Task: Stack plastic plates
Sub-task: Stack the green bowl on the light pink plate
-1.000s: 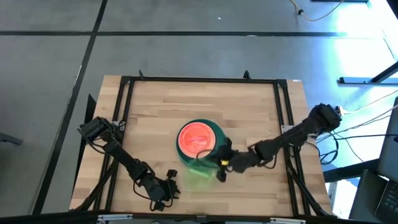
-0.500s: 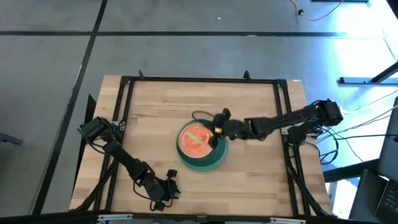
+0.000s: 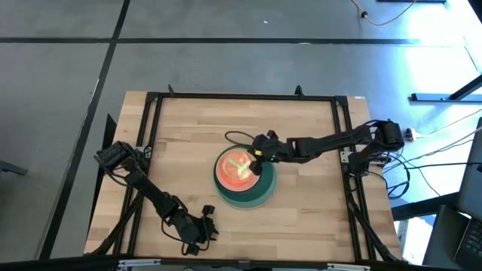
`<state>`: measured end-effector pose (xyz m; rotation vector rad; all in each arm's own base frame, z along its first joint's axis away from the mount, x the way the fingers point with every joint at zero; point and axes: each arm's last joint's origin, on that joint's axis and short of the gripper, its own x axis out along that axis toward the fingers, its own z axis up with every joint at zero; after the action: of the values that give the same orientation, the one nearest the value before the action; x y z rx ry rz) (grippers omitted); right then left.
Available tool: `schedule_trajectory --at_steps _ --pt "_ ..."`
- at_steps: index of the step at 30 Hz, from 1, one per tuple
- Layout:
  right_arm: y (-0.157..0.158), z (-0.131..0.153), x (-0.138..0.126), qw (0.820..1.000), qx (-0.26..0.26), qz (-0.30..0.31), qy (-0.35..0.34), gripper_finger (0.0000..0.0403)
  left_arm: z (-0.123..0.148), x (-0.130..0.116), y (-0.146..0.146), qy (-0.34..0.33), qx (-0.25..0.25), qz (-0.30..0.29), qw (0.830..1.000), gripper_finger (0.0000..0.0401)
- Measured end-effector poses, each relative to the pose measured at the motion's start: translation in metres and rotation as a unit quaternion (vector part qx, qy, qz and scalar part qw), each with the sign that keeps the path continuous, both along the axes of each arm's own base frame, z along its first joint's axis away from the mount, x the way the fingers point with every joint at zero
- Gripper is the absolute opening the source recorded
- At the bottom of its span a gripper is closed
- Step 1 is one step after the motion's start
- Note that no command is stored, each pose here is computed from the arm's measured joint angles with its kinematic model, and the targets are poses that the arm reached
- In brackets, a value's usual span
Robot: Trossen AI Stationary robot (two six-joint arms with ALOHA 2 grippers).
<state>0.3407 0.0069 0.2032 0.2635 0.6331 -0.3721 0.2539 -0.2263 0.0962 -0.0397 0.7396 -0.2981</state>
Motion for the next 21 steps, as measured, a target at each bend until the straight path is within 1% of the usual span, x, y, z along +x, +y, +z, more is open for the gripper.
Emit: schedule_trajectory --at_steps 6,13,19,21 --pt "0.0 -0.011 -0.005 0.999 -0.002 -0.001 0.054 0.0 0.0 0.0 0.0 0.0 0.001 0.0 1.0 0.0103" --pt "0.001 -0.015 -0.006 0.998 0.021 -0.002 0.066 0.0 0.0 0.0 0.0 0.0 0.001 0.001 1.0 0.0103" --pt "0.001 -0.029 -0.009 0.993 0.035 -0.007 0.116 0.0 0.0 0.0 0.0 0.0 0.001 0.001 1.0 0.0103" --pt "0.001 -0.031 -0.009 0.992 0.034 -0.007 0.121 0.0 0.0 0.0 0.0 0.001 0.002 0.001 1.0 0.0103"
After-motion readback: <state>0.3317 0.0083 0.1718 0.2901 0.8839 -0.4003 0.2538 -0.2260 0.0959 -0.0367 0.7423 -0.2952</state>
